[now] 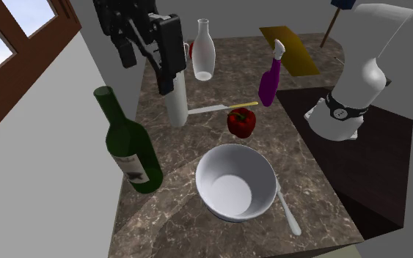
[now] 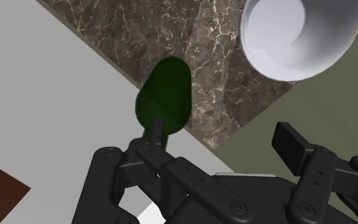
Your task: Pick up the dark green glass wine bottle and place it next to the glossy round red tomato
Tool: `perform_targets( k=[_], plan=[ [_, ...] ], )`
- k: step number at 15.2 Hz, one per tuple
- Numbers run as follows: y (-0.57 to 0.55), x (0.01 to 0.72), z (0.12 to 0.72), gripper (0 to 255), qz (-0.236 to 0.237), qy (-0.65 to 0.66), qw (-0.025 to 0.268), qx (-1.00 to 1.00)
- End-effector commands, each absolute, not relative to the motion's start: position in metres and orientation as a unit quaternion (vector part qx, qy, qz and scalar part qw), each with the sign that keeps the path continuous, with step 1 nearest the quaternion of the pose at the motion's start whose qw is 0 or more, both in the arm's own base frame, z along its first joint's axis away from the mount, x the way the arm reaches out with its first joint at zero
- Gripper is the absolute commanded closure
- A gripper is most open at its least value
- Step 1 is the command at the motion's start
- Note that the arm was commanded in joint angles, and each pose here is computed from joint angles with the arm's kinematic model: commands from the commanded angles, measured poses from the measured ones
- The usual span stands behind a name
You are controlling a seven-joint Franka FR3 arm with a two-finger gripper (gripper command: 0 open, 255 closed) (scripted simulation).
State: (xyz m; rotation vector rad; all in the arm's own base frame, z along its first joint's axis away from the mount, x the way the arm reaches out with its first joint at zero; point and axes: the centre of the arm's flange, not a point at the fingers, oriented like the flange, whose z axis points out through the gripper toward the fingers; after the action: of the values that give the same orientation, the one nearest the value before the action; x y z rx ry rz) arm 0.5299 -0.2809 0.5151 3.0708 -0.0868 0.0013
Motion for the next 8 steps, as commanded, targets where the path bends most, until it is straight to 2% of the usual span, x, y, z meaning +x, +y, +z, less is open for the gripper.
perform_targets(
  k=[1, 8],
  plan=[
    [-0.303, 0.545, 0.508, 0, 0.001, -0.026, 0.033, 0.999],
    [-0.342, 0.575, 0.484, 0, 0.002, -0.025, 0.029, 0.999]
  ],
)
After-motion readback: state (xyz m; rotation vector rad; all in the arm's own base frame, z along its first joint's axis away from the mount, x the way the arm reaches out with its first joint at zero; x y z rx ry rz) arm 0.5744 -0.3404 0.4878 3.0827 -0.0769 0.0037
